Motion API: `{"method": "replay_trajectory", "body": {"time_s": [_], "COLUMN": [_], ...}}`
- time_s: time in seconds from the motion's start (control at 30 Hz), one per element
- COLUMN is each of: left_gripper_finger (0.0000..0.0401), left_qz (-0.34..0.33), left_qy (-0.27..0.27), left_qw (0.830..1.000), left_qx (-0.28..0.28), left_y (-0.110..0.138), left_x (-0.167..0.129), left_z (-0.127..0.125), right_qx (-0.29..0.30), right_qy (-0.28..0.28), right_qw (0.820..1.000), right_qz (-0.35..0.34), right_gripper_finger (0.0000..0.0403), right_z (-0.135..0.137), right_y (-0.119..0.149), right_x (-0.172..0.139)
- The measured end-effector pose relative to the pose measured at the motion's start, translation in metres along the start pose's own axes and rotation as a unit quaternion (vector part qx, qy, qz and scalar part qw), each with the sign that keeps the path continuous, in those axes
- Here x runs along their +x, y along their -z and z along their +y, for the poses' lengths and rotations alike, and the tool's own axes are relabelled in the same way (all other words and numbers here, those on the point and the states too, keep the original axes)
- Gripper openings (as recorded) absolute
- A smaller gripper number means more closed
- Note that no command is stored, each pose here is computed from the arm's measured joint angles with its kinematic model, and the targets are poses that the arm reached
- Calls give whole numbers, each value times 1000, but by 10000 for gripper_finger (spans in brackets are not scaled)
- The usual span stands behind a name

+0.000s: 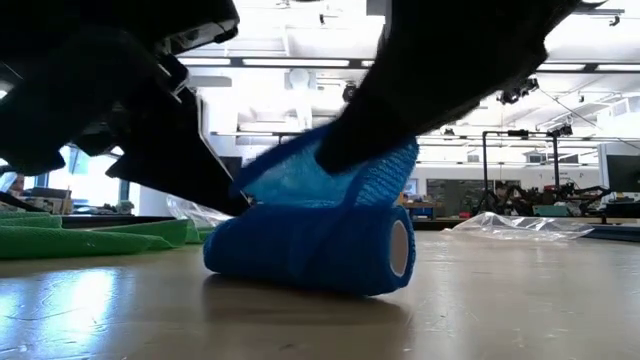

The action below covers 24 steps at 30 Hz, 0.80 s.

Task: Roll bandage
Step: Roll the blue bandage

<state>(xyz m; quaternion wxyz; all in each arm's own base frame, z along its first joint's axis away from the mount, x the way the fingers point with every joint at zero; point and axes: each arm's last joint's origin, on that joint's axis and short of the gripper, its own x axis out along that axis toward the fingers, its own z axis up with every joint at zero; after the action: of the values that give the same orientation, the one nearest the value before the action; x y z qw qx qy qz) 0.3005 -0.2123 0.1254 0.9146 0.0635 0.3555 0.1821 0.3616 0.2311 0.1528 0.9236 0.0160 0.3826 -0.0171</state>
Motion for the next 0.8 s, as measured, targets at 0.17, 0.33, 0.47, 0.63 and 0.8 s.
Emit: {"method": "replay_trajectory", "body": {"time_s": [0.17, 0.33, 0.47, 0.63, 0.8], "left_gripper_finger": [7, 7, 7, 7, 7], "left_qz": [-6, 10, -9, -48, -40], "left_qy": [25, 50, 62, 97, 88], "left_qw": [1000, 999, 998, 994, 995], "left_qx": [-5, -11, -16, -2, -2], "left_y": [1, 9, 5, -6, -2], "left_x": [-14, -20, -21, -16, 6], "left_z": [-7, -14, -18, -25, -24], "right_qx": [11, 25, 29, 37, 37], "right_qy": [25, 44, 51, 57, 58], "right_qw": [999, 998, 997, 997, 997], "right_qz": [36, 47, 47, 43, 41], "right_gripper_finger": [0, 0, 4, 48, 112], "right_z": [-9, -14, -16, -16, -16], "right_y": [5, 9, 9, 9, 9], "right_x": [2, 9, 11, 11, 11]}}
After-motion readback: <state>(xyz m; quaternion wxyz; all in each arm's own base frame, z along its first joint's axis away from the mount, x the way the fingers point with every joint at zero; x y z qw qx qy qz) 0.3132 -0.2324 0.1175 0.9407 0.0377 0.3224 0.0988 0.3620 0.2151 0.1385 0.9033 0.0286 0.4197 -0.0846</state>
